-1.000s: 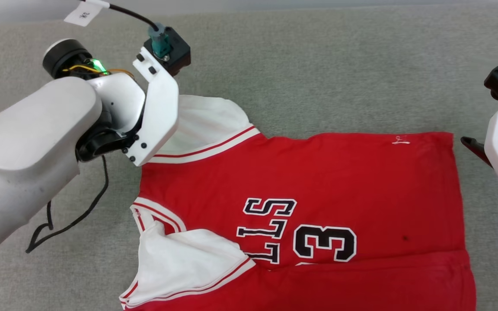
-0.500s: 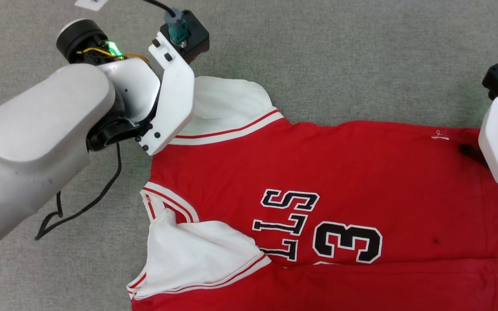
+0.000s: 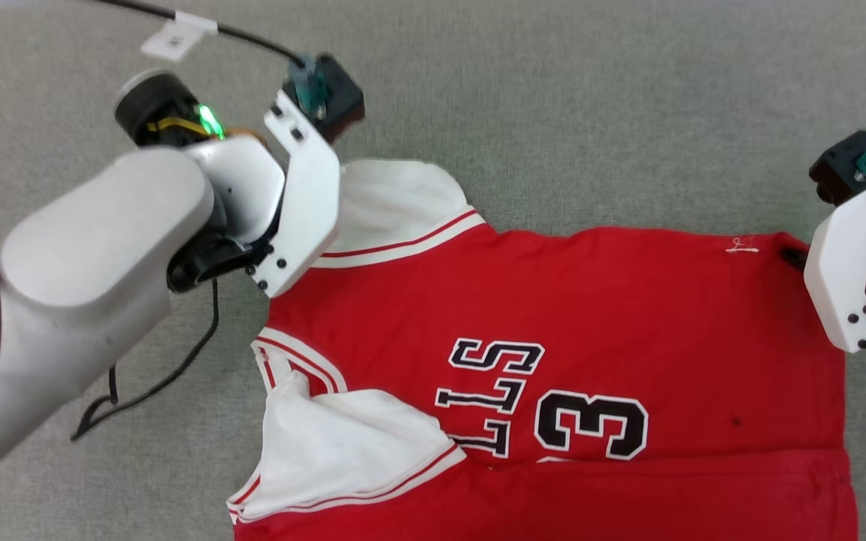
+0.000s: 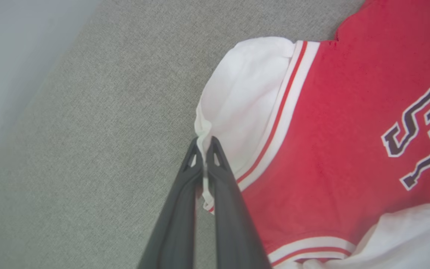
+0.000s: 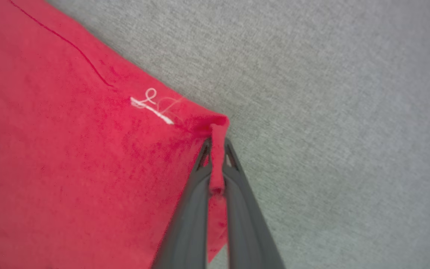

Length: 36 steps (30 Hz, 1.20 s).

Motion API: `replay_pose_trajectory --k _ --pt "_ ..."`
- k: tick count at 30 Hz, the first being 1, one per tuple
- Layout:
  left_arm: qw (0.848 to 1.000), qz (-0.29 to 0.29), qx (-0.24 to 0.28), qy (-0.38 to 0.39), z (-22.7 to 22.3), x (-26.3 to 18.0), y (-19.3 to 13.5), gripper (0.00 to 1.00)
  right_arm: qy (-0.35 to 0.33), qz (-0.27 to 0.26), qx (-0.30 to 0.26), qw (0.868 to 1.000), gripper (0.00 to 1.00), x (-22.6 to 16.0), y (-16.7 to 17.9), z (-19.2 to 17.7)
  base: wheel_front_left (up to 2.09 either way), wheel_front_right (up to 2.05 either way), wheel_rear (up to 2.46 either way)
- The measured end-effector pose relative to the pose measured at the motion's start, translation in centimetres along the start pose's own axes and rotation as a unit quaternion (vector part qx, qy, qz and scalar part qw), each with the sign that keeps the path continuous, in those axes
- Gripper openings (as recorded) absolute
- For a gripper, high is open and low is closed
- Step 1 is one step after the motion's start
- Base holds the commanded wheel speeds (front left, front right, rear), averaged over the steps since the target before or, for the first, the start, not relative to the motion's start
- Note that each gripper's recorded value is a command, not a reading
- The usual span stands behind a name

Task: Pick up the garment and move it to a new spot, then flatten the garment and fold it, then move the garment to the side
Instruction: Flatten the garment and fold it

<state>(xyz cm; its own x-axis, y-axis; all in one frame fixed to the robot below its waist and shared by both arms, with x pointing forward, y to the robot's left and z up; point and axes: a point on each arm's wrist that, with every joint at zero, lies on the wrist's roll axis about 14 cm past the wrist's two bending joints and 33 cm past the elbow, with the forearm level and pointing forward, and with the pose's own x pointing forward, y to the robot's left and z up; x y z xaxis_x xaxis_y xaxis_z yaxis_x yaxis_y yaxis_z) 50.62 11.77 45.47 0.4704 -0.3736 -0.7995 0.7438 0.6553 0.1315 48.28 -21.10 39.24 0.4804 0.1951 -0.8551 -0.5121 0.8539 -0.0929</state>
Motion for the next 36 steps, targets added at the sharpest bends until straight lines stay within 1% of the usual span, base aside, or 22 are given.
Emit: replay_pose_trajectory --k 5,10,15,20,21,22,27,32,34,35,36 --pt "1.000 0.003 0.007 -0.019 0.2 -2.3 -1.6 0.00 -0.051 -0.007 -0.006 0.999 0.00 -2.8 0.5 0.7 0.00 0.00 0.00" --pt "0.999 0.006 0.011 -0.036 0.0 -4.9 -3.1 0.00 -0.080 -0.018 -0.024 0.996 0.00 -5.6 0.9 0.4 0.00 0.00 0.00" --pt "0.999 0.007 0.008 -0.047 -1.3 -7.2 -4.6 0.00 -0.113 -0.015 -0.029 0.993 0.00 -7.8 2.0 0.2 0.00 0.00 0.00" --pt "0.999 0.007 0.000 -0.044 -3.6 -9.1 -6.2 0.00 -0.123 -0.012 -0.034 0.992 0.00 -9.4 3.1 -1.1 0.00 0.00 0.00" --pt "0.999 0.006 -0.001 -0.042 -4.2 -9.4 -6.5 0.00 -0.124 -0.012 -0.034 0.992 0.00 -9.7 3.2 -1.5 0.00 0.00 0.00" --pt "0.999 -0.004 -0.014 -0.034 -6.2 -9.9 -8.0 0.00 -0.122 -0.006 -0.034 0.992 0.00 -10.1 4.0 -2.9 0.00 0.00 0.00" --pt "0.999 -0.026 -0.043 -0.002 -10.3 -9.7 -10.6 0.00 -0.099 0.012 -0.016 0.995 0.00 -9.8 5.4 -6.3 0.00 0.00 0.00" --pt "0.995 -0.053 -0.079 0.030 -13.7 -8.6 -13.0 0.00 -0.072 0.027 0.030 0.997 0.00 -8.6 6.4 -9.6 0.00 0.00 0.00" --pt "0.994 -0.060 -0.086 0.035 -14.3 -8.4 -13.5 0.00 -0.066 0.028 0.036 0.997 0.00 -8.3 6.5 -10.1 0.00 0.00 0.00" --pt "0.992 -0.067 -0.099 0.043 -15.1 -7.9 -14.1 0.00 -0.056 0.029 0.040 0.997 0.00 -7.8 6.6 -11.0 0.00 0.00 0.00" --pt "0.992 -0.067 -0.100 0.050 -15.6 -7.7 -14.2 0.00 -0.049 0.031 0.043 0.997 0.00 -7.6 6.8 -11.5 0.00 0.00 0.00"
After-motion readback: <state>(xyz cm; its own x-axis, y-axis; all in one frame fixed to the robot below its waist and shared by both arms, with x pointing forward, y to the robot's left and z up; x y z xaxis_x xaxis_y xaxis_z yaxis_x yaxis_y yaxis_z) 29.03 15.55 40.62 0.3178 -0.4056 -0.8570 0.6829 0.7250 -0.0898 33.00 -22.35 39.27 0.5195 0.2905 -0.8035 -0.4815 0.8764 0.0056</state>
